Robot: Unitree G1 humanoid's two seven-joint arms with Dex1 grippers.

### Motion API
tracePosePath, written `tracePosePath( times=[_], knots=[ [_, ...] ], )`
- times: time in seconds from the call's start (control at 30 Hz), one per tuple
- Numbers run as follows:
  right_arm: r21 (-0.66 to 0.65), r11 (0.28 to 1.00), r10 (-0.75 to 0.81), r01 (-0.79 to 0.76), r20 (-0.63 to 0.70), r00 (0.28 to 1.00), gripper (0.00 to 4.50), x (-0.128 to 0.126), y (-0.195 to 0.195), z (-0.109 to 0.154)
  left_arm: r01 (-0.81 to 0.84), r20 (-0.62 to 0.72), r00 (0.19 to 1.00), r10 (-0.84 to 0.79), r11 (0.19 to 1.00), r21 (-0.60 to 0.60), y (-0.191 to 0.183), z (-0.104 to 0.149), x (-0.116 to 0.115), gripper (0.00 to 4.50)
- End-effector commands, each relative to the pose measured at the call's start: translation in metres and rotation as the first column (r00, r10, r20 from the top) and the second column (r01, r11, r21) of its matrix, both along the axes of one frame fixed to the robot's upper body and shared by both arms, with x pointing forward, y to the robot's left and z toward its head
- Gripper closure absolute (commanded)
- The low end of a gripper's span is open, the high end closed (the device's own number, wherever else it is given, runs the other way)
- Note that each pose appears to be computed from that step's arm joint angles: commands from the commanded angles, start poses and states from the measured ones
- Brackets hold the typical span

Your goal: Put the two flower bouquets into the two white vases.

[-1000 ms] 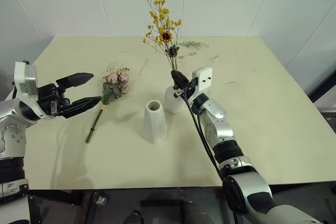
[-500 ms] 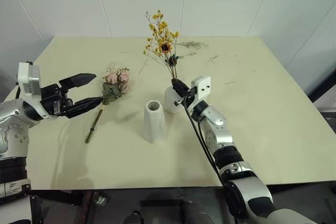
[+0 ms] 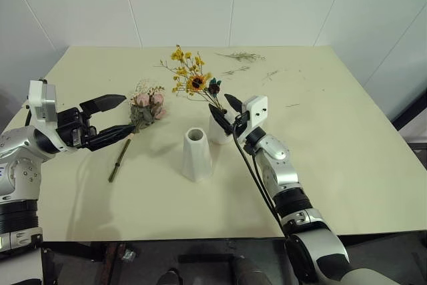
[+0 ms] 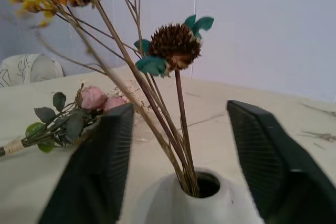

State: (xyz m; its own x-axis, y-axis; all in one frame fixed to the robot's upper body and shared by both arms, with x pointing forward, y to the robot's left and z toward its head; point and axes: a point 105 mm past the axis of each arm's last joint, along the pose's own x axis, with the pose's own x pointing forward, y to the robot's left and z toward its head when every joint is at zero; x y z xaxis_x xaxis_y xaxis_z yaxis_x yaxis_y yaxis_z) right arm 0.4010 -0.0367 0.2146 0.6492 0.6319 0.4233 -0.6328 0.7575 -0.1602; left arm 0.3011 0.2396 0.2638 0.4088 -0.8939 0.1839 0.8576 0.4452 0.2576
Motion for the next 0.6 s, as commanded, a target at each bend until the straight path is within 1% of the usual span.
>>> tracePosePath(
  times=[0.03,0.07,0.23,0.37,0.47,0.6],
  knots=[
    [-0.003,1.0,0.021,-0.021,0.049,0.999,0.11,-0.008,-0.002,0.013,-0.003,0.049,0.999,0.003,1.0,0.005,-0.001,0.01,-0.003,0.0],
    [-0.007,1.0,0.025,-0.025,0.052,0.998,0.05,-0.01,-0.002,0.014,-0.003,0.049,0.999,0.003,1.0,0.004,-0.001,0.01,-0.003,0.0],
    [-0.05,0.998,0.034,-0.031,0.063,0.997,0.05,-0.018,-0.01,0.018,-0.014,0.043,0.999,0.014,1.0,-0.001,-0.001,0.008,-0.002,0.0],
    [-0.136,0.99,0.03,-0.025,0.036,0.999,0.05,-0.025,-0.025,0.014,-0.053,0.016,0.998,0.053,0.999,0.002,0.001,0.002,0.001,0.0],
    [-0.215,0.977,0.021,-0.013,0.034,0.999,0.05,-0.031,-0.037,0.014,-0.085,0.02,0.996,0.085,0.996,-0.006,0.002,0.001,0.004,0.0],
    [-0.266,0.964,0.015,-0.011,0.013,1.0,0.05,-0.035,-0.048,0.019,-0.139,0.013,0.99,0.139,0.99,-0.008,0.004,-0.001,0.011,0.0]
  ],
)
